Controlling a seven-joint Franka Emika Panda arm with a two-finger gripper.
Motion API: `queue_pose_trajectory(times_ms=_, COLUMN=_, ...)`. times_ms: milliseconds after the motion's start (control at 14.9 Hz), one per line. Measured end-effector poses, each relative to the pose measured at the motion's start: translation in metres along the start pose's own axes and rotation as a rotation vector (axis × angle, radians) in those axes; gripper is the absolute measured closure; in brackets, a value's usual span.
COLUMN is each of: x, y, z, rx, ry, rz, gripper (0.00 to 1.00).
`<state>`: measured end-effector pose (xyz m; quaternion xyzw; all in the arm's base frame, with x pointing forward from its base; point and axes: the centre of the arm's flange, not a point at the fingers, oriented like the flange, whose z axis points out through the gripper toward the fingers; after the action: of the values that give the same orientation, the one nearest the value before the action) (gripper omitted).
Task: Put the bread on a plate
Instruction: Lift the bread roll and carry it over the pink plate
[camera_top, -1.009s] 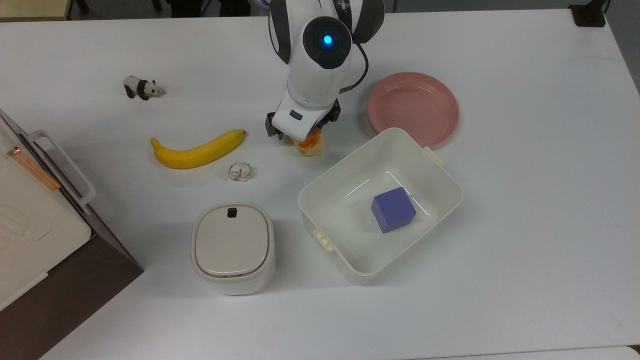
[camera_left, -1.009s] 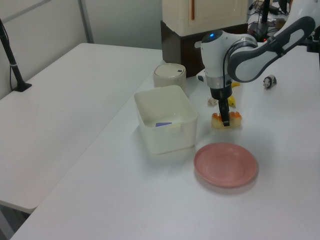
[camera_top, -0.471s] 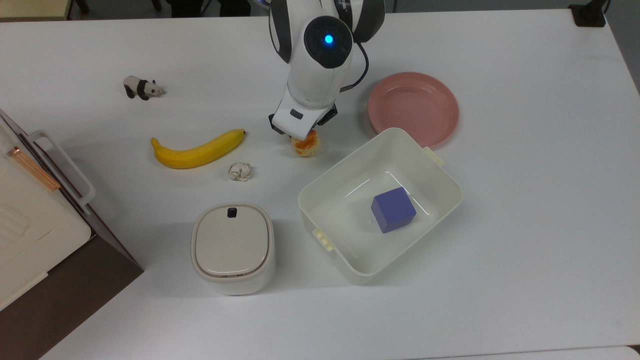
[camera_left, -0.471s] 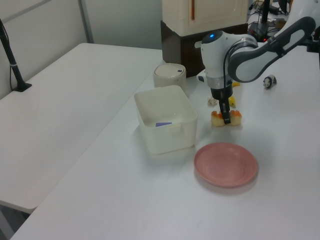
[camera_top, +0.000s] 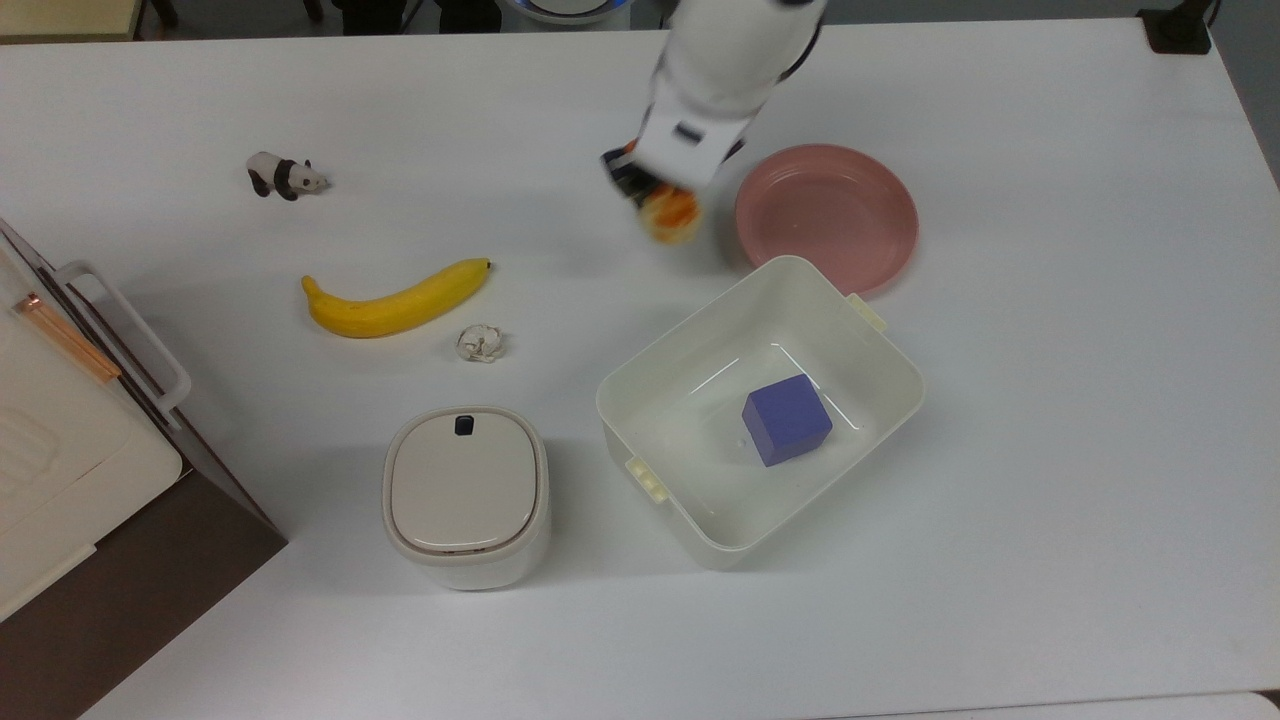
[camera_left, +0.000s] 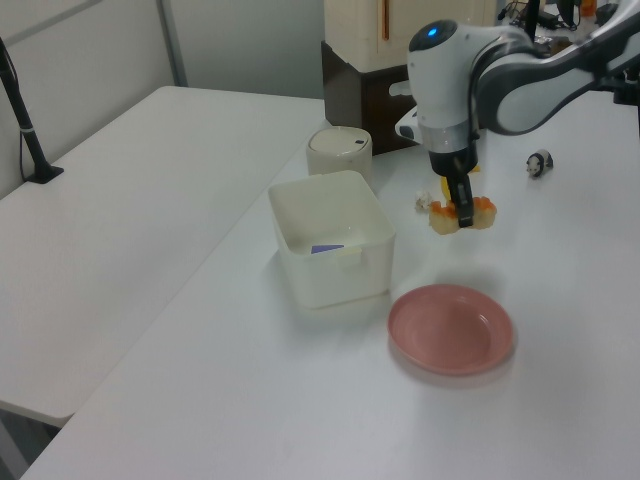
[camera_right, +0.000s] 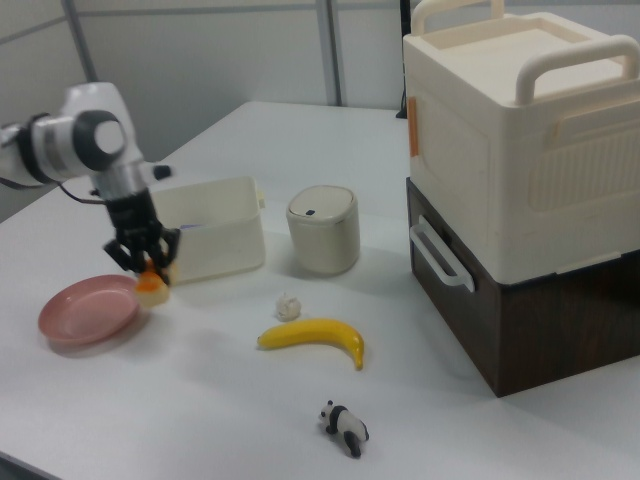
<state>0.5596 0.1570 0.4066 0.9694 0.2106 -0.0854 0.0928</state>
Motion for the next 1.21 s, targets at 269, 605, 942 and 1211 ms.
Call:
queue_pose_trajectory(times_ms=269, x=-0.004, y=-0.059, z=-0.028, rx=0.0, ry=0.035, rz=-0.074, gripper=0.7)
queue_pose_trajectory(times_ms=605, x=0.006, y=-0.12, z=-0.01, rx=-0.002, ry=0.003, rz=-0.169, gripper=0.7)
queue_pose_trajectory(times_ms=942, x=0.028, y=-0.169, z=0.021, rx=-0.015, ry=-0.04, rz=-0.224, gripper=0.69)
queue_pose_trajectory(times_ms=1211, x=0.048, y=-0.175, z=0.028, rx=-0.005, ry=-0.038, rz=-0.22, gripper=0.44)
